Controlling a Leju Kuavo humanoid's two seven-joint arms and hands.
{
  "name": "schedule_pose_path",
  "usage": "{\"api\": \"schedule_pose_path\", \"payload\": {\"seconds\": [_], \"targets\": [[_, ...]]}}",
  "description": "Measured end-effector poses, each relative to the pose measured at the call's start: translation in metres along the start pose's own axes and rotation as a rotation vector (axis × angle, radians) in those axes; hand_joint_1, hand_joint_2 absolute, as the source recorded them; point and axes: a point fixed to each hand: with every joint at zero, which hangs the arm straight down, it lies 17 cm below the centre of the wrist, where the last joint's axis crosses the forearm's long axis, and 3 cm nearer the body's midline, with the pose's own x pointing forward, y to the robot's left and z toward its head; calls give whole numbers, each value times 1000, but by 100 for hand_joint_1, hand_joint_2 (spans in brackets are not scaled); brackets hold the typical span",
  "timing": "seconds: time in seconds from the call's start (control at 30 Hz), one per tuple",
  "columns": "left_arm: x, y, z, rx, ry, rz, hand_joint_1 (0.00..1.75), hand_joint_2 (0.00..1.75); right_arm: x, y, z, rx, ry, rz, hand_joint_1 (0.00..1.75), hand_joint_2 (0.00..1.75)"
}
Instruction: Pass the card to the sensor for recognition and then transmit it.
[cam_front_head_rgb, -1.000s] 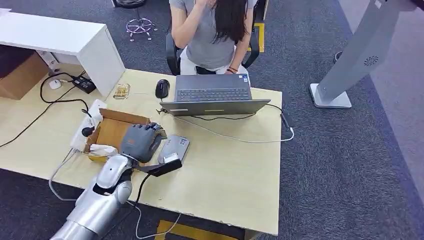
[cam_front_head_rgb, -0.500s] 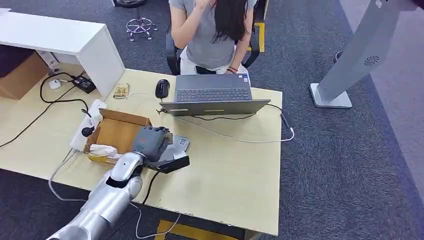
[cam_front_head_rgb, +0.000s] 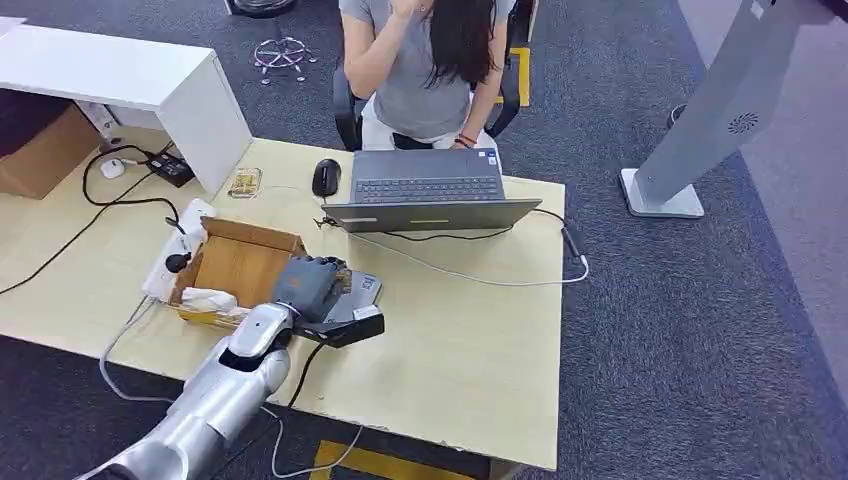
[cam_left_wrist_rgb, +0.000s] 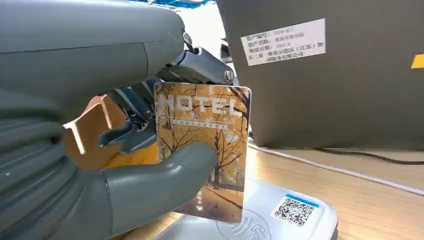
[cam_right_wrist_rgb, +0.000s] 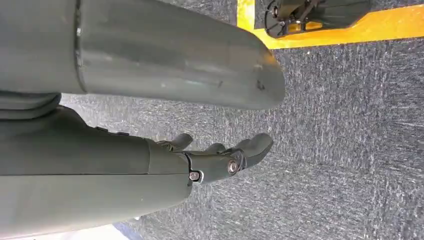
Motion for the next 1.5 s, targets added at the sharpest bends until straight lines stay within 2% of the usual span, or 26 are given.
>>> {"api": "schedule_pose_path", "payload": {"seconds": [0.23,0.4,0.57,0.67,0.73,0.9,1.03,1.13,1.33,1.4,1.5], "targets": [[4,1,-2,9,-13,-13,175,175,1,1,0,1,-1,-6,0,0],[11,22,-2,102,-26,-13,175,175,2,1,0,1,-4,-22,0,0],[30,114,14,425,-82,-5,175,175,1,1,0,-3,-9,-33,0,0],[47,176,43,655,-121,5,175,175,-1,1,1,-5,-9,-34,0,0],[51,205,61,757,-133,15,175,175,-1,1,1,-10,-12,-35,0,0],[49,246,87,882,-143,41,175,175,0,0,1,-13,-20,-33,0,0],[43,252,89,896,-136,46,175,175,1,0,1,-11,-23,-22,0,0],[33,255,75,861,-112,36,175,175,1,2,1,-4,-17,-3,0,0],[-52,255,-7,705,101,-125,175,175,14,2,0,13,-24,48,0,0],[-79,254,-29,655,167,-192,175,175,18,2,0,15,-29,61,0,0],[-104,257,-50,611,216,-247,175,175,23,1,0,15,-34,70,0,0]]}}
